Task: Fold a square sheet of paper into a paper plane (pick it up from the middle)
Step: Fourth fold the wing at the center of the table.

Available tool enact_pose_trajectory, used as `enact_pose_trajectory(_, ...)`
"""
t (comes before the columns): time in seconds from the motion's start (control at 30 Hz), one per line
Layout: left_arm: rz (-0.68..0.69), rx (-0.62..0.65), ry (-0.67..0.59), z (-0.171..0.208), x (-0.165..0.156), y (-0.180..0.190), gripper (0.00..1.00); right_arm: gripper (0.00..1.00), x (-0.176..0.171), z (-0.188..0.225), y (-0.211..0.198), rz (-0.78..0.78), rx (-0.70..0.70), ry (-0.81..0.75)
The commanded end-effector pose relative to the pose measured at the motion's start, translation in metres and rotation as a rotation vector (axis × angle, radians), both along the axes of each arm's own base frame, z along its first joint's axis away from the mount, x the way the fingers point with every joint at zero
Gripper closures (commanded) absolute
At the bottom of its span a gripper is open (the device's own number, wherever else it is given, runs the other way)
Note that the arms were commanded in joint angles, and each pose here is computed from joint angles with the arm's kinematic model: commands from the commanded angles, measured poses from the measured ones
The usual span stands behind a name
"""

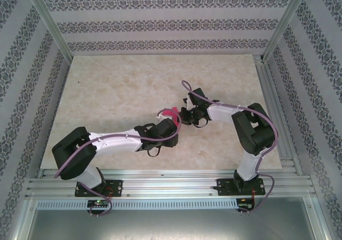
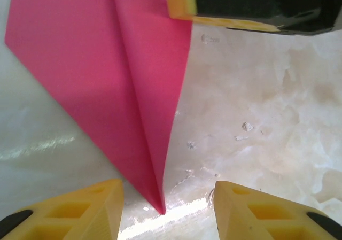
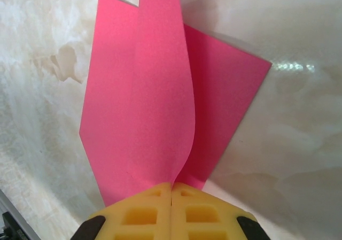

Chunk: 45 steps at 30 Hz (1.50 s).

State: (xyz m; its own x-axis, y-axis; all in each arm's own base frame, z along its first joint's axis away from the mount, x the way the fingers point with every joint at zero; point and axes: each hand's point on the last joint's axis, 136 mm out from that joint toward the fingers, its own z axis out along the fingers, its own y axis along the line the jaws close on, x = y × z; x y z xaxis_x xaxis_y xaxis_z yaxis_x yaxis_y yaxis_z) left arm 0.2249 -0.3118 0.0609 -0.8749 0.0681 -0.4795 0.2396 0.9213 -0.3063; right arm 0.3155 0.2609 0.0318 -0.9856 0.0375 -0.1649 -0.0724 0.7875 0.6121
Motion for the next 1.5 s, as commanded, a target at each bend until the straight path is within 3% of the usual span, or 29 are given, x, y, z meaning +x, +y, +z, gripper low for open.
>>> enact_pose_trajectory(0.0, -0.05, 0.098, -0.061, 0.004, 0.006, -0.008, 0.51, 1.0, 0.01, 0.005, 0.005, -0.001, 0.039, -0.025)
enact_pose_trajectory(0.2, -0.062, 0.262, -0.079, -0.007, 0.012, -0.008, 0.56, 1.0, 0.014, 0.009, 0.006, -0.002, 0.04, -0.031)
enact_pose_trajectory(0.5, -0.04, 0.378, -0.101, -0.015, 0.014, 0.003, 0.56, 1.0, 0.016, 0.012, 0.007, -0.006, 0.045, -0.037)
enact_pose_trajectory(0.87, -0.02, 0.439, -0.122, -0.02, 0.02, 0.008, 0.79, 1.0, 0.015, 0.012, 0.006, -0.006, 0.04, -0.034)
enact_pose_trajectory(0.97, -0.006, 0.454, -0.123, -0.022, 0.02, 0.012, 0.72, 1.0, 0.015, 0.012, 0.006, -0.006, 0.041, -0.034)
enact_pose_trajectory(1.27, -0.014, 0.438, -0.106, -0.031, 0.018, 0.007, 0.67, 1.0, 0.017, 0.016, 0.006, -0.008, 0.04, -0.036)
enact_pose_trajectory(1.47, -0.013, 0.468, -0.108, -0.036, 0.018, 0.008, 0.71, 1.0, 0.018, 0.016, 0.006, -0.012, 0.036, -0.037)
